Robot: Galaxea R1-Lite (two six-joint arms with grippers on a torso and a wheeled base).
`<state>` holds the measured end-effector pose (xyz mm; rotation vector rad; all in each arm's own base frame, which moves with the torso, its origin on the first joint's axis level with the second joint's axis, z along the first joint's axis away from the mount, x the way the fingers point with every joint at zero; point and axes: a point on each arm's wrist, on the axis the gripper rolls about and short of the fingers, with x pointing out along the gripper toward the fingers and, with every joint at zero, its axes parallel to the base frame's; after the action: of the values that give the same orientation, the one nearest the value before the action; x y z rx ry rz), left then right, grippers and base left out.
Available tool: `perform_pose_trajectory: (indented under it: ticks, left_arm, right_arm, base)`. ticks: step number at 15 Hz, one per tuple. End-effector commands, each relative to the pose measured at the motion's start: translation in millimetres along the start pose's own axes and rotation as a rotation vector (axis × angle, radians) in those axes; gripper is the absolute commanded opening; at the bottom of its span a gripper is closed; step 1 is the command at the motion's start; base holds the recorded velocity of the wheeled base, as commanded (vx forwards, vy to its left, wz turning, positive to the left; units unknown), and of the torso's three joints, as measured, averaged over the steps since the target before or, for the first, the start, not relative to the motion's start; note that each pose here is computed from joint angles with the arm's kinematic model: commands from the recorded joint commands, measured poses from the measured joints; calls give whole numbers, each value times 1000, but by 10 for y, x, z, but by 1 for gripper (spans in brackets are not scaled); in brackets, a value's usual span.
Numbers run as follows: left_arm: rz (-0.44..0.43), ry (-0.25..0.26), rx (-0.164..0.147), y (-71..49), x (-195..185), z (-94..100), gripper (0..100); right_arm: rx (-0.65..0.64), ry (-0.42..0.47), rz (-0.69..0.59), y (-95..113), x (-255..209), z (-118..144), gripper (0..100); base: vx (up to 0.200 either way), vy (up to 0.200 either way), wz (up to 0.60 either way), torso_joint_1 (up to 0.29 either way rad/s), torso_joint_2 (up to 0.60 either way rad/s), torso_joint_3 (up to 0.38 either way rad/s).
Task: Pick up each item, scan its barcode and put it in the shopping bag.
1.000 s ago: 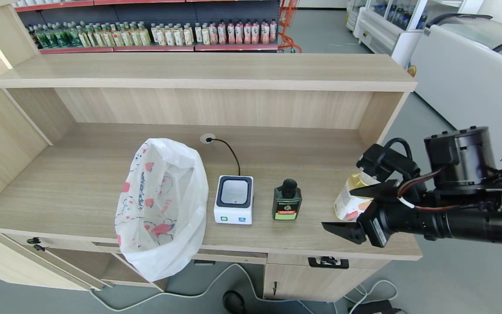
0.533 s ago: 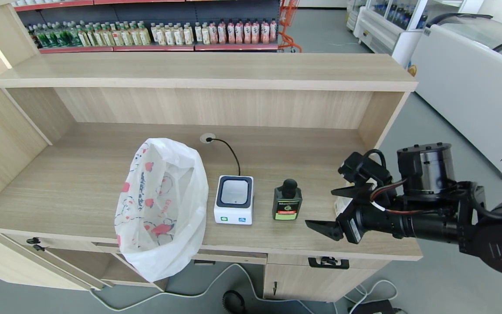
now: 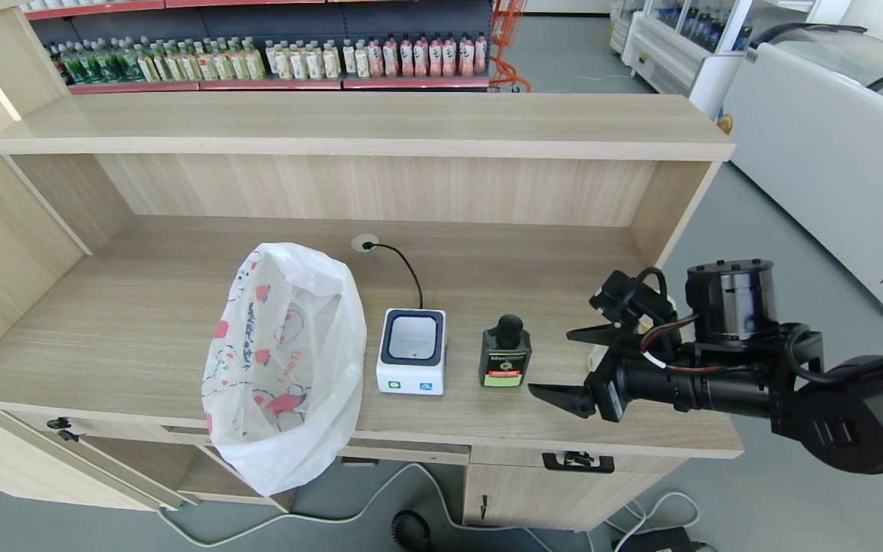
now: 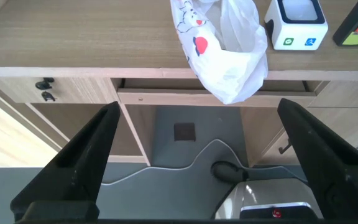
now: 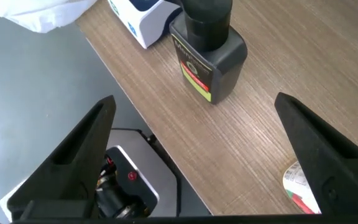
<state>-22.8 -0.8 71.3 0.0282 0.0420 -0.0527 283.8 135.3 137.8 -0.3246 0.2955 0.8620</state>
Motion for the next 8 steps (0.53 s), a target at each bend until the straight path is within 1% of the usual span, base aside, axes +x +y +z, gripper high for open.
perform_pose_trajectory:
  ticks: [1, 2, 3, 4, 6, 8]
  left_arm:
    - [0, 0, 0, 0, 0, 0, 100]
    - [0, 0, 0, 0, 0, 0, 100]
    - [0, 0, 0, 0, 0, 0, 100]
    - [0, 0, 0, 0, 0, 0, 100]
    - [0, 0, 0, 0, 0, 0, 100]
    - [0, 0, 0, 0, 0, 0, 100]
  right_arm:
    - [4, 4, 18, -47, 84, -53, 100]
    - [0, -8, 51, -68, 129, -57, 100]
    - [0, -8, 51, -68, 129, -57, 100]
    - [-19, -35, 77, -140, 191, -69, 100]
    - [-28, -62, 105, -170, 263, -74, 100]
    - [-32, -73, 105, -230, 334, -97, 100]
  base:
    - [0, 0, 0, 0, 0, 0]
    - [0, 0, 0, 0, 0, 0]
    - [0, 0, 0, 0, 0, 0]
    - [0, 0, 0, 0, 0, 0]
    - [0, 0, 0, 0, 0, 0]
    - [0, 0, 0, 0, 0, 0]
